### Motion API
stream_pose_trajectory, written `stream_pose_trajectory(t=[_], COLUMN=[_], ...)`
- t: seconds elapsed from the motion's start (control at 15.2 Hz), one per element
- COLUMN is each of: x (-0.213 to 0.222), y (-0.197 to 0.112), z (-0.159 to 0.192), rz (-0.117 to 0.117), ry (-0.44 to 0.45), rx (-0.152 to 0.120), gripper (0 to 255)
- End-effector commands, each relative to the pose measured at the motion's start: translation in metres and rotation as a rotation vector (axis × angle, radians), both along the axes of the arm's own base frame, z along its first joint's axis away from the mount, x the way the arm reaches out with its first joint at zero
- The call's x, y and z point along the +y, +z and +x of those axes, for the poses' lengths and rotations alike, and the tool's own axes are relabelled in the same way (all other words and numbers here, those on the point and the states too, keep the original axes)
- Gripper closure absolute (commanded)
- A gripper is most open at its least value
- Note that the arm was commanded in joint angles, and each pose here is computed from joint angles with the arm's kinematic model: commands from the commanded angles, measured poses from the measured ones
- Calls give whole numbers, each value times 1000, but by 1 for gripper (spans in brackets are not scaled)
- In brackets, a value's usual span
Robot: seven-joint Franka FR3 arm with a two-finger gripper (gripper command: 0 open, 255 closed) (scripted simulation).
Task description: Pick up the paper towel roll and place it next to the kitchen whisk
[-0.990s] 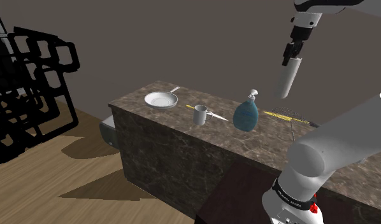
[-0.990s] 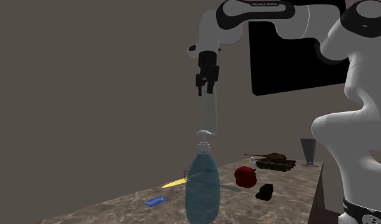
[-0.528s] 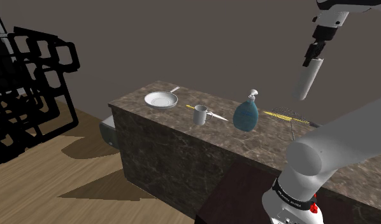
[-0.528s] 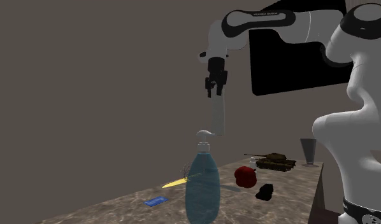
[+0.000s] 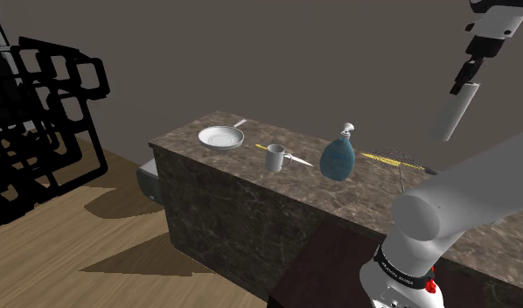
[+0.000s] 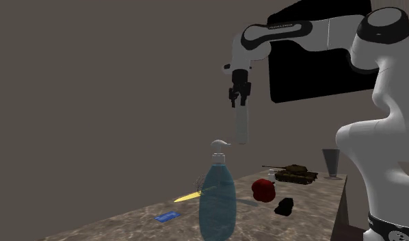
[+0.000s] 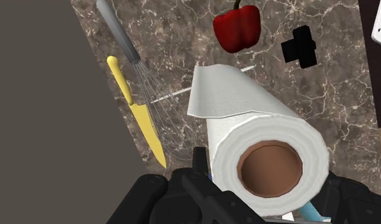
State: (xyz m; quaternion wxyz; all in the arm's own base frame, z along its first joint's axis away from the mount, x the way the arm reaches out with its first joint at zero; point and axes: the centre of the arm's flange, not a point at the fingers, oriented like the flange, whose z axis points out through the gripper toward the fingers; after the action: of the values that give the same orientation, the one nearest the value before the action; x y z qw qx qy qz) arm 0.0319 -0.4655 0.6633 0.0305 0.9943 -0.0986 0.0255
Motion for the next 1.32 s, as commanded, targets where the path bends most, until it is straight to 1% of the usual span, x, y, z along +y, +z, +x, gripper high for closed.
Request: stream_pose_trajectory(t=[0.0, 0.79, 1.25], x=[-8, -64, -64], y=[7, 27, -10], z=[-26, -176, -176], rz=[0, 0, 0], ry=[2, 2, 2], rx=[1, 1, 1], gripper=[255, 255, 255])
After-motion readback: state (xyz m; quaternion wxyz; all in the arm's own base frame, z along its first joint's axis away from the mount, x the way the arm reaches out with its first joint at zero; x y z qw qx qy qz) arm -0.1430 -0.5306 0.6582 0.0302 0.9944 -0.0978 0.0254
